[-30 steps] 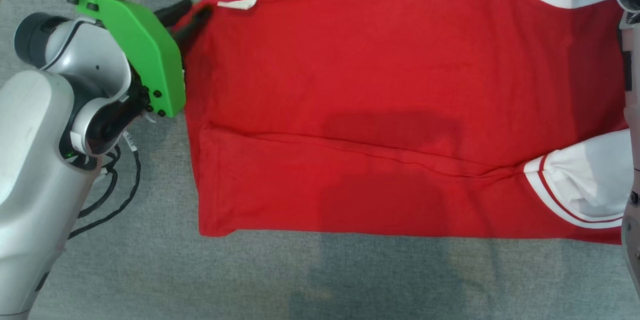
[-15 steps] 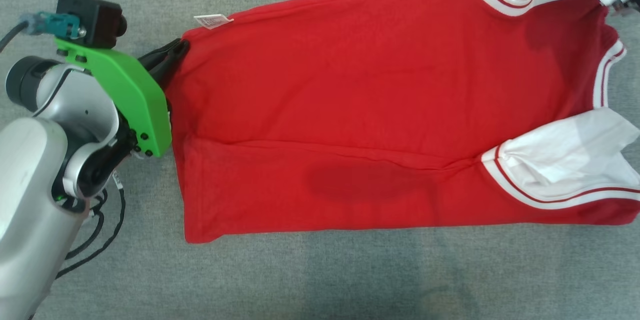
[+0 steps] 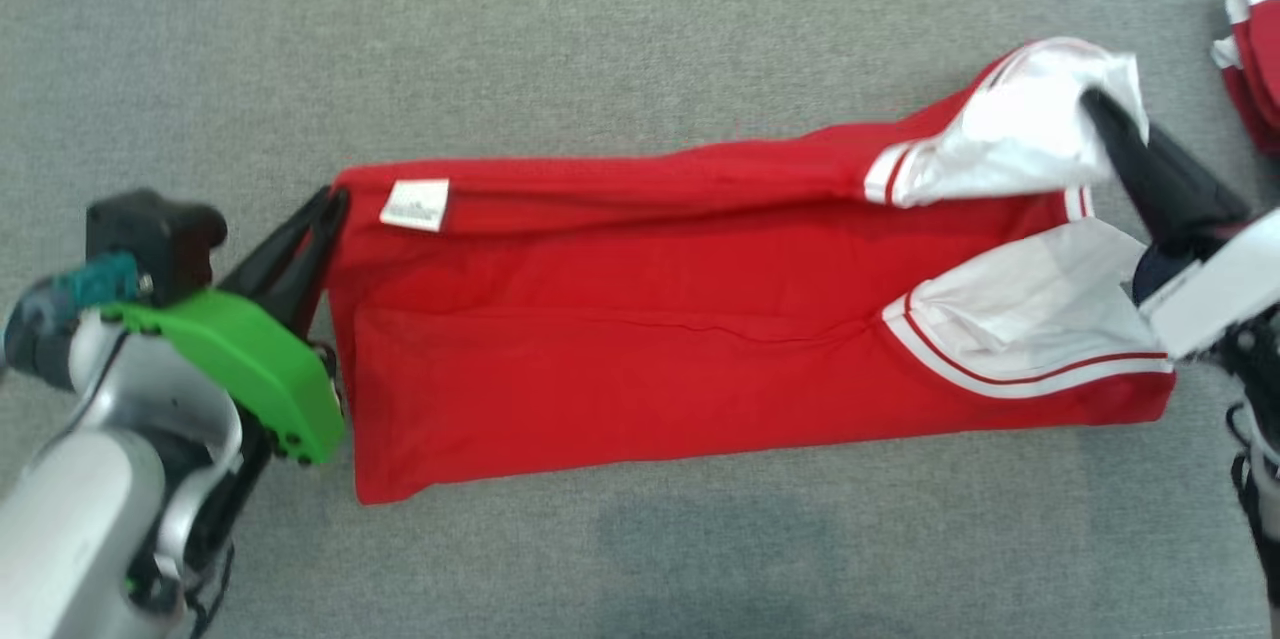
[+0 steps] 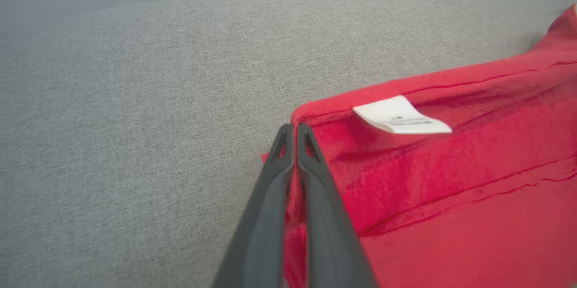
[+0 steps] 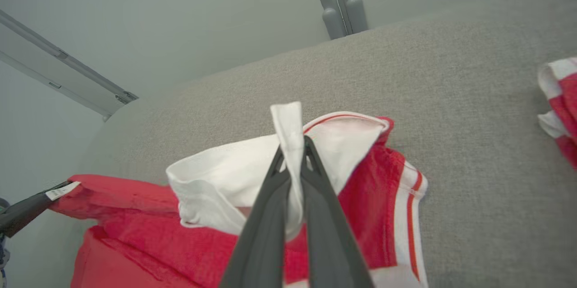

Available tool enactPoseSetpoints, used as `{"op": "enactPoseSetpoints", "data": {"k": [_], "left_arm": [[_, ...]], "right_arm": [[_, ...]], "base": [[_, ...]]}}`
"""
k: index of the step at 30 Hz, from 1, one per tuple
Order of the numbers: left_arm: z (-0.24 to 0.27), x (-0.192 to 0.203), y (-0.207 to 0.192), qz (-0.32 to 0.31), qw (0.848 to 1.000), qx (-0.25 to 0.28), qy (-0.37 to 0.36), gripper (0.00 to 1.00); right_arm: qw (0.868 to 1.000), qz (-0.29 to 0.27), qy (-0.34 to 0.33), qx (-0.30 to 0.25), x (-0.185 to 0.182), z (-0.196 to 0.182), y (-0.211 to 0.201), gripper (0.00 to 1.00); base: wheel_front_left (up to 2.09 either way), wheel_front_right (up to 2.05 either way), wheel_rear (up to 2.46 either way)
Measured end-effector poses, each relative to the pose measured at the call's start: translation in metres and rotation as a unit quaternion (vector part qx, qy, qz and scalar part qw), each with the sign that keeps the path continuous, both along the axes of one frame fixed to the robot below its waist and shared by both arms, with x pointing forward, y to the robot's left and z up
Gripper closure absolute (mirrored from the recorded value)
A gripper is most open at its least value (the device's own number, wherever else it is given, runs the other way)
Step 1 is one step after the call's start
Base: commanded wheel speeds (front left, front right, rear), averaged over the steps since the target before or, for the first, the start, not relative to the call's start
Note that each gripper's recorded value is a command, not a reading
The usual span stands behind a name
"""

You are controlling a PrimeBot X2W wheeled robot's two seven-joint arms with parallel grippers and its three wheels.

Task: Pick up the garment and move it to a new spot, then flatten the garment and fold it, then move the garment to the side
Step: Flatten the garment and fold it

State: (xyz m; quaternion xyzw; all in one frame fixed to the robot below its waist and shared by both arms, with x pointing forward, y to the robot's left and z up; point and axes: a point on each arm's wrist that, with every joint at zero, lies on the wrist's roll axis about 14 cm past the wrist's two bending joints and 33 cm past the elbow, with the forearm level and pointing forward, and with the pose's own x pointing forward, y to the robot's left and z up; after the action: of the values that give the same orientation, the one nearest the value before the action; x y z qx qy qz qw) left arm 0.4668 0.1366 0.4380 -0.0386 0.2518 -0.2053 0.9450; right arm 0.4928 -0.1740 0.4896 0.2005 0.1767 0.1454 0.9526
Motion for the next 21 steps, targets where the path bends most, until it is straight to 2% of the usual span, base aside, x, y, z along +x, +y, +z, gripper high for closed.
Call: {"op": "enactPoseSetpoints", "data": {"k": [7, 10, 12, 13, 14, 15, 17, 21], "left_arm": [[-0.011, -0.045, -0.016, 0.009, 1.0, -0.009, -0.001, 1.0], [-0.018, -0.058, -0.015, 0.021, 1.0, -0.004, 0.003, 1.0], [-0.022, -0.064, -0.014, 0.028, 1.0, -0.005, 0.007, 1.0], [-0.024, -0.067, -0.016, 0.032, 0.999, -0.013, 0.012, 0.75], [-0.025, -0.071, -0.018, 0.032, 0.999, -0.016, 0.014, 0.58], [-0.027, -0.075, -0.02, 0.033, 0.999, -0.022, 0.02, 0.58], [-0.029, -0.081, -0.02, 0.037, 0.999, -0.019, 0.023, 0.0], [-0.023, -0.077, -0.002, 0.081, 0.997, -0.011, -0.006, 0.0]], "right_arm": [[0.999, -0.027, 0.038, 0.005, -0.041, -0.022, -0.01, 1.0], [0.999, -0.019, 0.048, -0.015, -0.05, -0.031, -0.011, 1.0], [0.998, -0.018, 0.05, -0.027, -0.052, -0.036, -0.015, 0.16], [0.998, -0.016, 0.05, -0.031, -0.053, -0.038, -0.015, 0.0], [0.998, -0.016, 0.049, -0.036, -0.053, -0.04, -0.016, 0.0], [0.998, -0.014, 0.052, -0.042, -0.054, -0.043, -0.017, 0.0], [0.997, -0.008, 0.062, -0.05, -0.058, -0.048, -0.018, 0.0], [0.997, -0.014, 0.059, -0.052, -0.057, -0.04, -0.027, 0.0]], "base": [[0.0, 0.0, 0.0], [0.0, 0.0, 0.0], [0.0, 0.0, 0.0], [0.0, 0.0, 0.0], [0.0, 0.0, 0.0], [0.0, 0.0, 0.0], [0.0, 0.0, 0.0], [0.0, 0.0, 0.0]]}}
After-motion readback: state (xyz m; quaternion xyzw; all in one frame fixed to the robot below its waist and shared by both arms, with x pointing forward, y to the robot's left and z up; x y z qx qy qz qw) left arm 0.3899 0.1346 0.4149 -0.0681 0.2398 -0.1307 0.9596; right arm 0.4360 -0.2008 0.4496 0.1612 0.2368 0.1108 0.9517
